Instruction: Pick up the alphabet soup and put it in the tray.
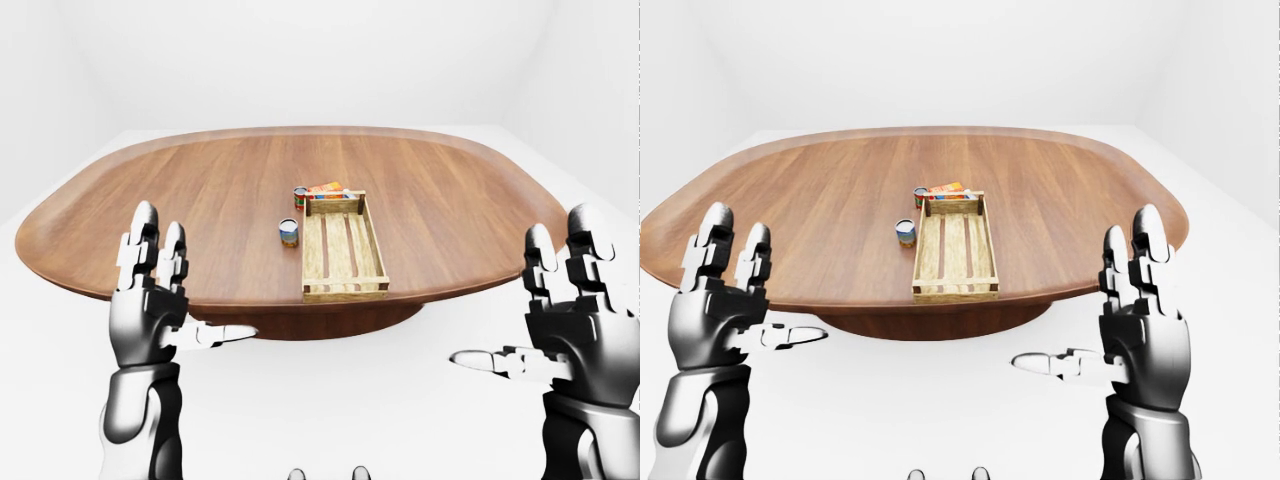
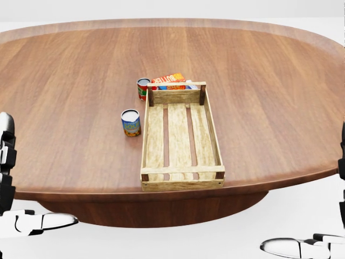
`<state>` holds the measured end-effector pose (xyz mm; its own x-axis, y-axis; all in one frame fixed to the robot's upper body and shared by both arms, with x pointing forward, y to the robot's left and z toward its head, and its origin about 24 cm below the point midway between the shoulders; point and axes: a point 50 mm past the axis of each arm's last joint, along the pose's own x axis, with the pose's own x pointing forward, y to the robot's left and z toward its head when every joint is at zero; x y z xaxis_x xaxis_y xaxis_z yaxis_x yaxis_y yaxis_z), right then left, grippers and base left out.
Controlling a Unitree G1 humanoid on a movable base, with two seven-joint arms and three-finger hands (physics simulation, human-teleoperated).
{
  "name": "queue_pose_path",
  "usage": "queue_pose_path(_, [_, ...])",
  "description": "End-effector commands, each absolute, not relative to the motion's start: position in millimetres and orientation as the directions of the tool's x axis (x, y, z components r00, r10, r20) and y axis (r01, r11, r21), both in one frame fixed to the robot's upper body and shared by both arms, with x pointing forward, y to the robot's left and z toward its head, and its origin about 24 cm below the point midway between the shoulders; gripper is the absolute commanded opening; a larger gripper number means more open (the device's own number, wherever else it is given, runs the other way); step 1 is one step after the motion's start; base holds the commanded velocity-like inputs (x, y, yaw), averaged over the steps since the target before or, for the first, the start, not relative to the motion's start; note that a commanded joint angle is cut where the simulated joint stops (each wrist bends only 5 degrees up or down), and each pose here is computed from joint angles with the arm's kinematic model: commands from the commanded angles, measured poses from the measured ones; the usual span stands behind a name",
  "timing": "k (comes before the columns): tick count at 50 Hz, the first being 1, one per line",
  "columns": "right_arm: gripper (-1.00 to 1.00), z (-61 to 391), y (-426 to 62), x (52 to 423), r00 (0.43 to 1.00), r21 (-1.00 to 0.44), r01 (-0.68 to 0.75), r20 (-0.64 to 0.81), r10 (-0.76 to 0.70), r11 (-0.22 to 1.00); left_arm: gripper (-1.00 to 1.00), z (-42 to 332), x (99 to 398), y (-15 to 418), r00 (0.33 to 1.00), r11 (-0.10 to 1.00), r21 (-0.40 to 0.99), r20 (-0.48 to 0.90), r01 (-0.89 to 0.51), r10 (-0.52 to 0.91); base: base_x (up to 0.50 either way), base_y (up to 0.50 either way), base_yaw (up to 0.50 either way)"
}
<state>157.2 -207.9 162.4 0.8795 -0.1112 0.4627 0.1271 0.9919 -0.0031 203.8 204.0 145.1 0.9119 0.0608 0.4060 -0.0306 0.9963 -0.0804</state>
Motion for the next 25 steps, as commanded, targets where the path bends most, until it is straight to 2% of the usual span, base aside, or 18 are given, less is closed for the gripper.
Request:
queue_pose_path(1, [1.0,165.3,-209.3,153.2,0.873,-0.007,0.129,0.474,-0.11,0.992,1.0,148.4,201.2,205.1,0.904,0.996,-0.086,0.422,-0.028,0.062,0.0,-0.5,0.0])
queue_pose_path(16, [1.0,164.5,-204.1,154.3,0.881,-0.025,0.11,0.466,-0.086,0.994,1.0,151.4,199.7,207.1,0.898,0.996,-0.09,0.436,-0.028,0.064,0.0,-0.03,0.0])
queue_pose_path(25, [1.0,166.2,-200.3,151.9,0.881,-0.038,0.081,0.471,-0.053,0.996,1.0,151.1,199.9,205.8,0.898,0.996,-0.089,0.435,-0.023,0.06,0.43,0.0,0.0])
